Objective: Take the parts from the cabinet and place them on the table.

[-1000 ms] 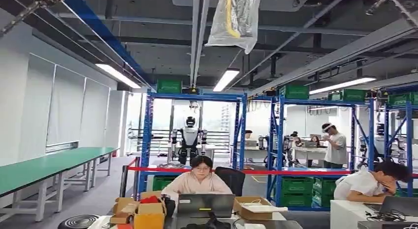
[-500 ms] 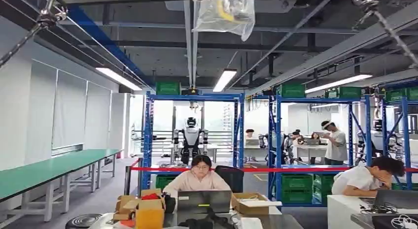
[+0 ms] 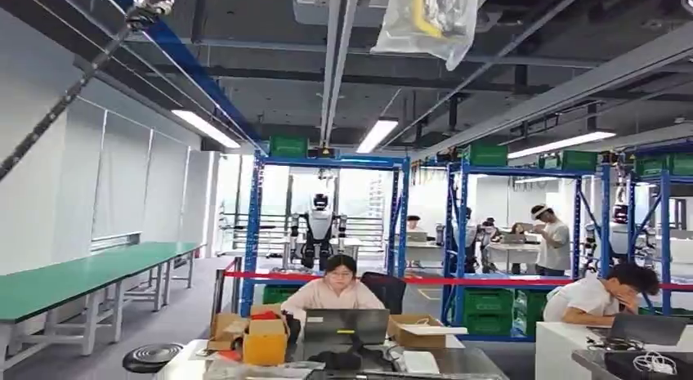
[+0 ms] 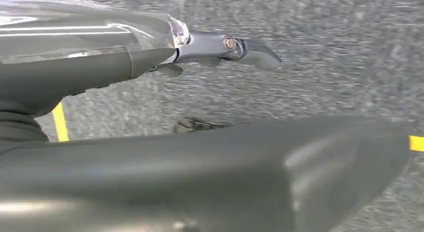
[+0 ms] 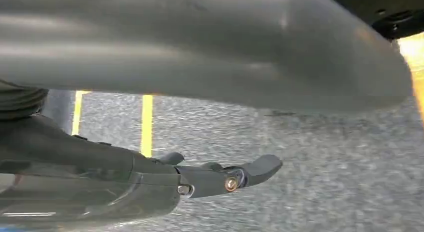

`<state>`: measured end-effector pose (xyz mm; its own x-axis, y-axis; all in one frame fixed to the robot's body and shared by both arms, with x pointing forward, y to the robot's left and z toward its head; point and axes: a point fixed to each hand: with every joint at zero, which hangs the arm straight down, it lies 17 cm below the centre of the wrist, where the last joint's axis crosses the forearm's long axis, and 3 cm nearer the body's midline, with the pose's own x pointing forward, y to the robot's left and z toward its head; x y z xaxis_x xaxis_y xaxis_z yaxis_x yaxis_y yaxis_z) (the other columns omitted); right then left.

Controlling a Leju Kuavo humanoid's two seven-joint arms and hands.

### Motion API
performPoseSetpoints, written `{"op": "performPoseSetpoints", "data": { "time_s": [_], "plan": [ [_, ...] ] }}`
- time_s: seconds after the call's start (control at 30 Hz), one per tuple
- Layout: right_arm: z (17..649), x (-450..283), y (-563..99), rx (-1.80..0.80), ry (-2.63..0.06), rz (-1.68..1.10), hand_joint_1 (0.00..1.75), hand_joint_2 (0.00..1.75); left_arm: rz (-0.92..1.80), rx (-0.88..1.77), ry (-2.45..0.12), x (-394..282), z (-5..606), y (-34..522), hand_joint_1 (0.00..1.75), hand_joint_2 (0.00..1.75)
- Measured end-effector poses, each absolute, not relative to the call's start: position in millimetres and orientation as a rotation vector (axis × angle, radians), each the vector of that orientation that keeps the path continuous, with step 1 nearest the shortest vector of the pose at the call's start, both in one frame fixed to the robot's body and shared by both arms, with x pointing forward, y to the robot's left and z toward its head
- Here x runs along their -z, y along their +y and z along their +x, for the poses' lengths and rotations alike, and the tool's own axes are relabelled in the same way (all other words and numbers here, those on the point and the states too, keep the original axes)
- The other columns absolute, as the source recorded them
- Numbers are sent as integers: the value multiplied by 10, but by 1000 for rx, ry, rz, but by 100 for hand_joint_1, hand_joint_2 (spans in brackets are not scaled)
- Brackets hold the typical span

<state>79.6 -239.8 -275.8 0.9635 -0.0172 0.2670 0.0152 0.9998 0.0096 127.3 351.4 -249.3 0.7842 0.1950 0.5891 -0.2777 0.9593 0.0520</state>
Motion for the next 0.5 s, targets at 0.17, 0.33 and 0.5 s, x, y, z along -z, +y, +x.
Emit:
{"op": "performPoseSetpoints", "data": {
  "time_s": [0.17,0.33,0.5],
  "plan": [
    [800,2766,-2429,15,-256,-7,0,0,125,-261,-612,2505,1269,3429,0,0],
    [779,2776,-2454,18,-235,-17,0,0,108,-262,-617,2501,1285,3366,0,0],
    [716,2786,-2465,25,-222,-19,0,0,105,-265,-611,2507,1274,3349,0,0]
  ]
}}
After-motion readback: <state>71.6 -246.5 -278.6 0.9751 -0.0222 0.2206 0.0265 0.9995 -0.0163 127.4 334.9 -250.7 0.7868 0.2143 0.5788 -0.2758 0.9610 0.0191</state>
